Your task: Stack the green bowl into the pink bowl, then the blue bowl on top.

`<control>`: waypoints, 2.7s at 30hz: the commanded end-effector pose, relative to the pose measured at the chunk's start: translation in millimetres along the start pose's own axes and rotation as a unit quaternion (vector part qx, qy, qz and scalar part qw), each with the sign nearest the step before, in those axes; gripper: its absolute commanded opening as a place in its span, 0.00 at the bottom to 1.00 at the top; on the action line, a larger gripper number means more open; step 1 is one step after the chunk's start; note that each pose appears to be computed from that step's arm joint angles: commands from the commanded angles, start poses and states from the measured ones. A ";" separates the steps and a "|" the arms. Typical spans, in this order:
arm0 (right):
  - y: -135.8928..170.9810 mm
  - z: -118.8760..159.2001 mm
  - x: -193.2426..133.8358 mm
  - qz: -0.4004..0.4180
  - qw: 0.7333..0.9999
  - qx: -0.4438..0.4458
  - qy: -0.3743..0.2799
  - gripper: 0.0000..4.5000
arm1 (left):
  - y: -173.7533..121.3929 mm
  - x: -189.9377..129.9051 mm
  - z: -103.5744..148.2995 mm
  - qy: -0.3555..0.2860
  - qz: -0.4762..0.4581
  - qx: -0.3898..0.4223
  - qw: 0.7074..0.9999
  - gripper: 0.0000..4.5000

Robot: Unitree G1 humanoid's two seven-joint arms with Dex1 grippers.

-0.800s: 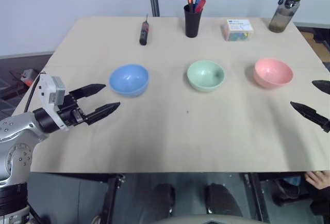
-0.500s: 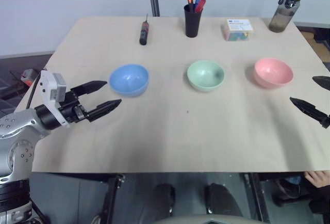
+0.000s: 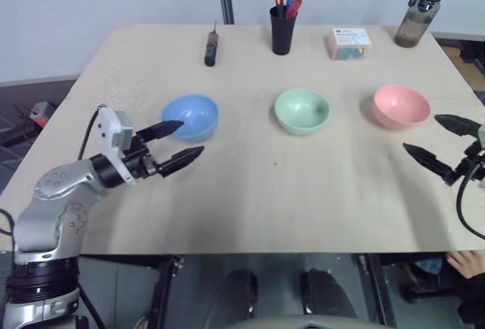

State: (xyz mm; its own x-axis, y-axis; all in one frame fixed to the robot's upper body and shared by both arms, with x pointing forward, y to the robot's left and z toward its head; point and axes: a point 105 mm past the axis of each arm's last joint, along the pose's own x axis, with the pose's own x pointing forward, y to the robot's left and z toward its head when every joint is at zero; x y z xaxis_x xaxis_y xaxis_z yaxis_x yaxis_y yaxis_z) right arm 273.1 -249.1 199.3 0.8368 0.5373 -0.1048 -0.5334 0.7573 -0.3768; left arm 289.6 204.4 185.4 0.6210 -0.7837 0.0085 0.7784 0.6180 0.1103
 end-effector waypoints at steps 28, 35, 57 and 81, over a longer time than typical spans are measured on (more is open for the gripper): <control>30.2 -3.8 90.4 0.030 0.998 -0.063 -0.005 0.97 | -63.0 33.0 11.6 -0.074 -0.068 0.006 0.995 1.00; -26.9 -31.5 92.5 -0.029 0.995 -0.052 0.085 0.97 | -68.5 14.0 19.2 -0.055 -0.107 0.023 0.992 1.00; -77.8 -52.5 107.3 -0.031 0.986 -0.052 0.154 0.37 | -77.6 8.2 43.1 -0.046 -0.161 0.043 0.985 1.00; 112.8 -2.9 79.3 0.237 0.963 -0.075 0.105 0.01 | -41.0 -8.2 28.2 -0.033 -0.089 0.044 0.995 1.00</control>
State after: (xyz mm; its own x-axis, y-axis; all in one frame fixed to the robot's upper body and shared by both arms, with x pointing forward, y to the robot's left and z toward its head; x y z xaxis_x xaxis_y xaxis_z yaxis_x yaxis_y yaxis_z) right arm 286.5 -127.7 140.1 0.5142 0.7071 -0.4854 -0.8555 0.3823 -0.3492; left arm 251.2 180.8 197.9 0.4658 -0.8842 0.0345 0.8729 0.4655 0.1462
